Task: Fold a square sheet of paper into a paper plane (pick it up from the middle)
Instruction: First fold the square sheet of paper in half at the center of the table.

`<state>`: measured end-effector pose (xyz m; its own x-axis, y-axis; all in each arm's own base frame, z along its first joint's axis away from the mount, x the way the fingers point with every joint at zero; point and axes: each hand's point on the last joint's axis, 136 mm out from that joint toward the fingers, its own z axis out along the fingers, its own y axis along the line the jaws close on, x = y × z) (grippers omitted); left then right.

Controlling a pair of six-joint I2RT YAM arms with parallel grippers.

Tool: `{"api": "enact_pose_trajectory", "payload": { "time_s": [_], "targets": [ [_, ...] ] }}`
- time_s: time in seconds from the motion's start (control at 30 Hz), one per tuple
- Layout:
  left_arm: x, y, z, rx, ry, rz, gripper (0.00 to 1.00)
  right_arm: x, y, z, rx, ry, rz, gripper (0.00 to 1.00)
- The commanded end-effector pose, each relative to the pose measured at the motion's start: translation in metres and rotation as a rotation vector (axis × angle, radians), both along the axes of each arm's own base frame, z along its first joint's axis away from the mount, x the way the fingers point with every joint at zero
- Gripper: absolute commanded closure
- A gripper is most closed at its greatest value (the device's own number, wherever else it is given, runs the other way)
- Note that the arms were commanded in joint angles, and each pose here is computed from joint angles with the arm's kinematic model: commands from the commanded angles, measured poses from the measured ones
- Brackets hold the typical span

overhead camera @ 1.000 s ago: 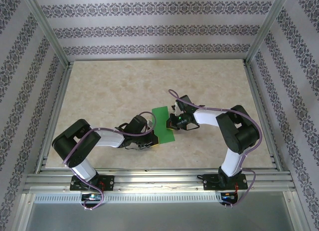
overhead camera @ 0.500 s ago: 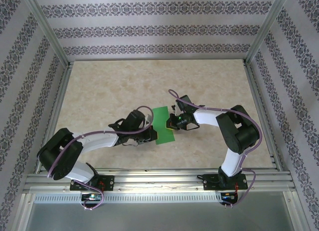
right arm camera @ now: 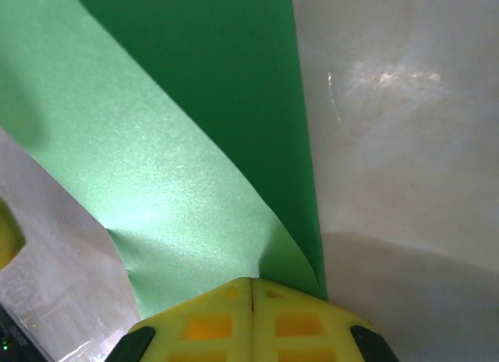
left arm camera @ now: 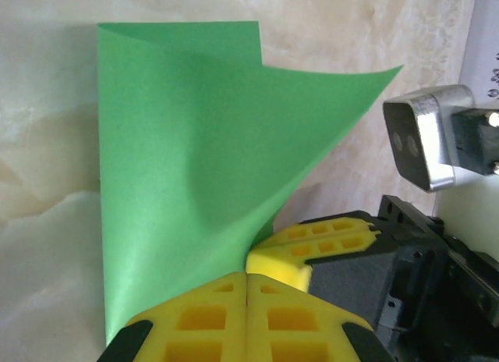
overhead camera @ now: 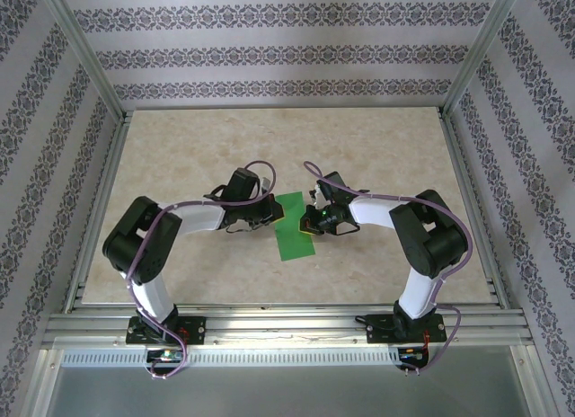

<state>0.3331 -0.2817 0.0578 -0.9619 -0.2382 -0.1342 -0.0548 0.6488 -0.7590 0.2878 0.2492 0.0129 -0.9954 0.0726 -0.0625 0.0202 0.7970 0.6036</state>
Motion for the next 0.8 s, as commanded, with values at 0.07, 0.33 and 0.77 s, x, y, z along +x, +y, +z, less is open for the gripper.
{"api": "enact_pose_trajectory", "payload": {
  "time_s": [0.07,0.33,0.77],
  "targets": [
    [0.001,0.007,-0.022,0.058,0.006,-0.021,0.98,-0.036,-0.040,-0.041,-0.202,0.143,-0.039,1.00],
    [-0.015,0.027,-0.065,0.107,0.115,0.004,0.98,-0.038,-0.041,-0.043,-0.206,0.146,-0.038,1.00],
    [0.023,0.015,-0.014,0.087,0.026,-0.035,0.95,-0.036,-0.041,-0.040,-0.205,0.141,-0.037,1.00]
  ]
}}
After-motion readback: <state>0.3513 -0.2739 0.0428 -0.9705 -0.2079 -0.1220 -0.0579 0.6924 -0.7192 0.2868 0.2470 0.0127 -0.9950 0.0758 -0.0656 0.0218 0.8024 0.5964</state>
